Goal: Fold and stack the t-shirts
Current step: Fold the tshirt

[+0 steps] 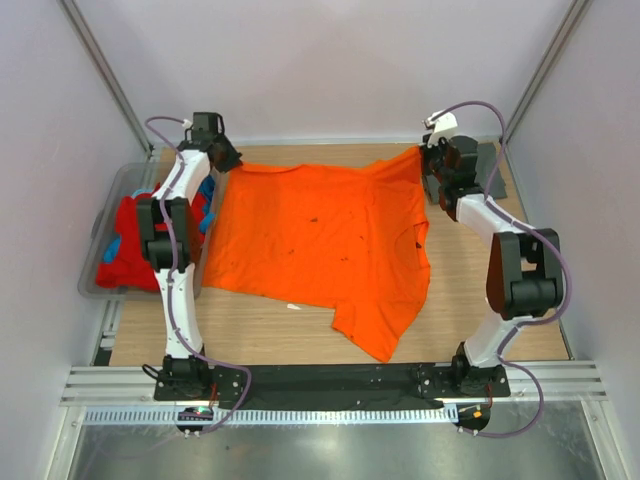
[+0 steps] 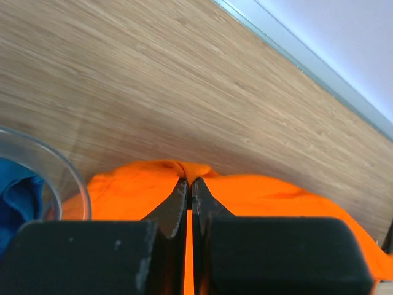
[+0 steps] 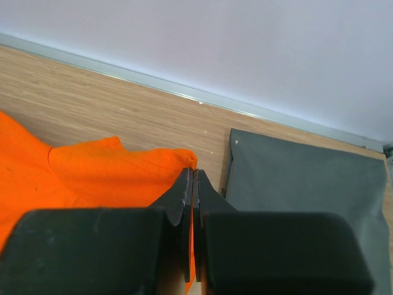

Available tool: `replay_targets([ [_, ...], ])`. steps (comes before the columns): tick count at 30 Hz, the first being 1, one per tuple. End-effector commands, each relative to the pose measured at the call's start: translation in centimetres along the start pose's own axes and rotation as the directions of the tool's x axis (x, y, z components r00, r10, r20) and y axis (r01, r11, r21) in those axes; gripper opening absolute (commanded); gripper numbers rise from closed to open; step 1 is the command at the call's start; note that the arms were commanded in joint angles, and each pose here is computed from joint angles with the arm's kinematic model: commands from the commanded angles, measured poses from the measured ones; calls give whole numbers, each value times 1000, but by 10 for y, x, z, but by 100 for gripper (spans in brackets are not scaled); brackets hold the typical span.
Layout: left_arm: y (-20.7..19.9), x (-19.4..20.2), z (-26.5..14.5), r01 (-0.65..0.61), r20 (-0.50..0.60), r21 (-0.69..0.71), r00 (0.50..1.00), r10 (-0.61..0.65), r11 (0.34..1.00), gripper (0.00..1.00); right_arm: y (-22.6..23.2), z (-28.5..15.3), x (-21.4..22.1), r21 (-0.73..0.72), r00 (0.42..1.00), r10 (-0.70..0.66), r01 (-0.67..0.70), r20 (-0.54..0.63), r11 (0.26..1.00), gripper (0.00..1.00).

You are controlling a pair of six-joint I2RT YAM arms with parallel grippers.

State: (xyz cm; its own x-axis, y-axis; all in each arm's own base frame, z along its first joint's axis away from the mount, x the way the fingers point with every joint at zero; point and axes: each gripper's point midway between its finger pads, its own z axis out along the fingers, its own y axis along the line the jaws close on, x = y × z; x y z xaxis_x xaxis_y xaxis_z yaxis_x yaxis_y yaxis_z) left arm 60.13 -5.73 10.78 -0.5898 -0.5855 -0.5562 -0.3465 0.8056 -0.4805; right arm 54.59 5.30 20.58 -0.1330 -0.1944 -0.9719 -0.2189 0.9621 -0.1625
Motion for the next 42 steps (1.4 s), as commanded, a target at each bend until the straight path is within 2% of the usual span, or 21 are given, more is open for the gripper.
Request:
replay_targets([
  [1, -19, -22, -43, -86, -12, 45, 996, 87, 995, 0, -2, -27, -8, 44, 999, 40, -39, -10, 998, 1],
  [6, -18, -10, -53, -109, -98, 63, 989, 115, 992, 0, 3, -60, -9, 72, 994, 102, -100, -30, 992, 1],
  [12, -4, 12, -63, -129, -191, 18, 973, 130, 992, 0, 12, -90, 21, 152, 964, 235, -215, -128, 965, 1],
  [21, 14, 16, -77, -182, -225, -61, 960, 164, 981, 0, 10, -125, 43, 263, 923, 337, -283, -185, 922, 1],
  [25, 22, 16, -81, -204, -241, -95, 954, 176, 974, 0, 14, -138, 58, 310, 884, 396, -315, -248, 897, 1],
  [29, 24, 13, -84, -217, -236, -113, 954, 186, 970, 0, 20, -150, 66, 337, 851, 456, -363, -260, 869, 1],
  [37, 33, 19, -80, -239, -261, -135, 945, 199, 962, 0, 53, -169, 95, 356, 764, 581, -479, -283, 803, 1],
  [42, 39, 22, -76, -261, -269, -160, 939, 212, 952, 0, 78, -178, 118, 360, 737, 617, -516, -274, 777, 1],
])
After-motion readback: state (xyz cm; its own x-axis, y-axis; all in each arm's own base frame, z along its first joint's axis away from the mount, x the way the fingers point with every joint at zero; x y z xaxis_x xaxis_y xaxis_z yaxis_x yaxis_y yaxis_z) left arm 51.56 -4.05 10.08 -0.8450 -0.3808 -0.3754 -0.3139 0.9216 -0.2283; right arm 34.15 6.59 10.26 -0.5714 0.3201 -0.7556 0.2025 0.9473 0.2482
